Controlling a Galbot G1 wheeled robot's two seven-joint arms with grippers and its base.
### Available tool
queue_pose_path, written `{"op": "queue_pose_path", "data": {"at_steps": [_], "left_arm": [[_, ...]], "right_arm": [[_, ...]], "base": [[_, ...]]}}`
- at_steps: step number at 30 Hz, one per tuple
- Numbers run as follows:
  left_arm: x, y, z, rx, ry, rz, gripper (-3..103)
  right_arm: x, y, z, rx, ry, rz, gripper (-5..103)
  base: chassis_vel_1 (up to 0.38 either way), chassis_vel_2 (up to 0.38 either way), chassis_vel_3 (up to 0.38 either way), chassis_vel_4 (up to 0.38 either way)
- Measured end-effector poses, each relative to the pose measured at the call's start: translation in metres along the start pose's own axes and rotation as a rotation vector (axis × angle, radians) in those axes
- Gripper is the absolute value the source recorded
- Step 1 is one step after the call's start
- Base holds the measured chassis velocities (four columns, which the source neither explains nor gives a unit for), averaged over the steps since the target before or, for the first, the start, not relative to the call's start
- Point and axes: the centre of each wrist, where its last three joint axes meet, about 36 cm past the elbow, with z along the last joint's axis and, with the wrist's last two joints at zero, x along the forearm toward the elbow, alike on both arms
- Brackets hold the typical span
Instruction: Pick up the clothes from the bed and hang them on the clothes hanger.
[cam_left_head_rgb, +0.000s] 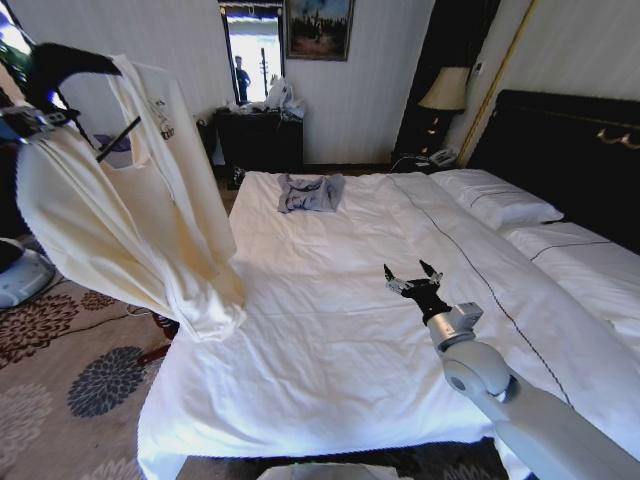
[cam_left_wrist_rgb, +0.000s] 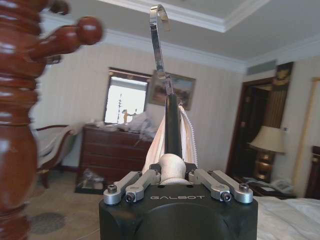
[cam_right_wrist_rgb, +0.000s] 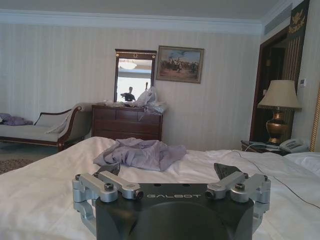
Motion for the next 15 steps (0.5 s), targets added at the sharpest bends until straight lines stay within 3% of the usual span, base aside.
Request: {"op": "queue_pose_path", "data": {"at_steps": [7, 15], "left_arm": [[-0.014, 0.009, -0.016, 0.022, -0.007, -0.047, 18], [-0.009, 0.006, -0.024, 0.036, 0.002, -0.089, 18]], "right_arm": [[0.0, 0.0, 0.0, 0.0, 0.0, 0.0, 100], [0.0, 0.0, 0.0, 0.0, 0.0, 0.0, 100]], "base": [[0.0, 0.0, 0.0, 0.0], [0.0, 0.0, 0.0, 0.0]]}}
